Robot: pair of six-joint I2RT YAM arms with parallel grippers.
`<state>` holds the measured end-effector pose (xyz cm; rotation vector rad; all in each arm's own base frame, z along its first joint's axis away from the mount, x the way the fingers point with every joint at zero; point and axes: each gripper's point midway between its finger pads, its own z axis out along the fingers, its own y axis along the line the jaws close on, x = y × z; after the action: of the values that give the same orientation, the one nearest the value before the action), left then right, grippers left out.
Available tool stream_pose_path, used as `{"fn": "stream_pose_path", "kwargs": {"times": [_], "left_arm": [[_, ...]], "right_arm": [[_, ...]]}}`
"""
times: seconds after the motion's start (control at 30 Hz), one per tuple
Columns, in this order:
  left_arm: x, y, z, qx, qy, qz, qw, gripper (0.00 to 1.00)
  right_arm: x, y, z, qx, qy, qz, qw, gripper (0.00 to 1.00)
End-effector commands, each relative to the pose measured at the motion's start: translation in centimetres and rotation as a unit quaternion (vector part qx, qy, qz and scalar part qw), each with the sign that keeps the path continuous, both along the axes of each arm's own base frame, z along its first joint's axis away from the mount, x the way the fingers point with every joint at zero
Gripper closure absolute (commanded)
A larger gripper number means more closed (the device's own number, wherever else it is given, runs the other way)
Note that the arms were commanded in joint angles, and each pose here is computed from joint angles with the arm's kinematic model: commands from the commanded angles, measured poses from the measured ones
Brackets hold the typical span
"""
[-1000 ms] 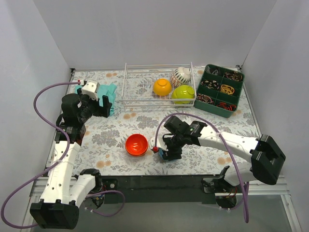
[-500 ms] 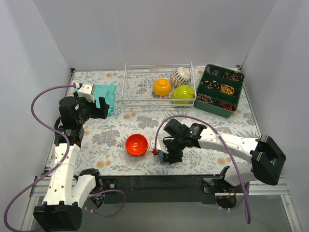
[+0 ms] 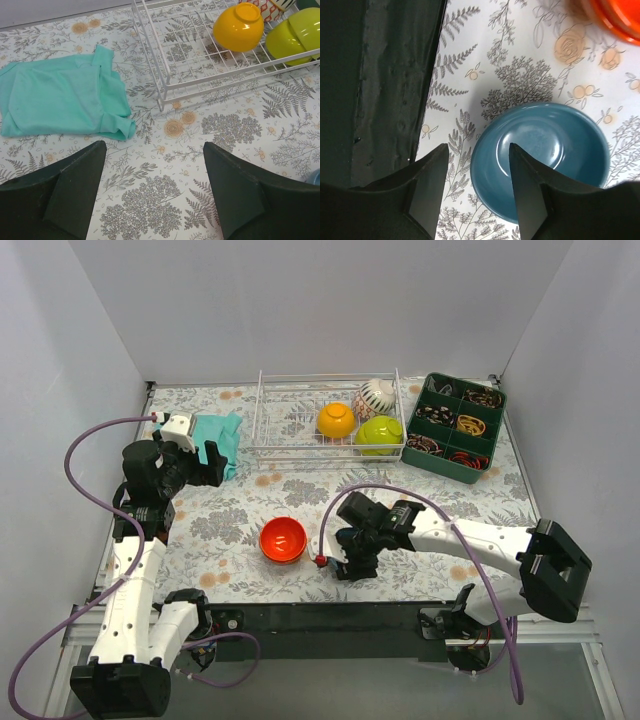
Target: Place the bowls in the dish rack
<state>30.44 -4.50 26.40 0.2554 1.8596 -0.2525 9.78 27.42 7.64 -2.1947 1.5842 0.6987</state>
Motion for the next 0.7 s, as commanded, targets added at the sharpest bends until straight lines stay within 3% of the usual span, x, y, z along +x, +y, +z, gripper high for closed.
{"fn": "stream_pose_path", "kwargs": {"times": [0.0, 0.17, 0.23, 0.47, 0.6, 0.67], "left_arm": [[-0.3, -0.2, 0.3, -0.006, -0.007, -0.005, 1.000, 0.21], [-0.2, -0.3, 0.3, -0.011, -0.007, -0.007, 1.000, 0.21], [-0.2, -0.4, 0.3, -0.012, -0.008, -0.009, 1.000, 0.21], [0.1, -0.5, 0.6, -0.018, -0.012, -0.011, 1.000, 0.21], [0.3, -0.8, 1.0, -0.022, -0.015, -0.016, 1.000, 0.21], [0.6, -0.8, 1.0, -0.023, -0.015, -0.018, 0.999, 0.21]], "right_arm": [[0.1, -0.4, -0.8, -0.007, -0.019, 0.007, 1.000, 0.42], [0.2, -1.0, -1.8, -0.019, -0.027, 0.001, 0.999, 0.45], [0.6, -0.9, -1.9, -0.017, -0.036, -0.002, 0.999, 0.52], [2.1, -0.4, -1.8, -0.019, -0.069, -0.008, 0.997, 0.62], [2.9, 0.3, -0.8, -0.013, -0.084, -0.012, 0.996, 0.83], [2.9, 0.4, -0.4, -0.011, -0.085, -0.011, 0.996, 0.85]]}}
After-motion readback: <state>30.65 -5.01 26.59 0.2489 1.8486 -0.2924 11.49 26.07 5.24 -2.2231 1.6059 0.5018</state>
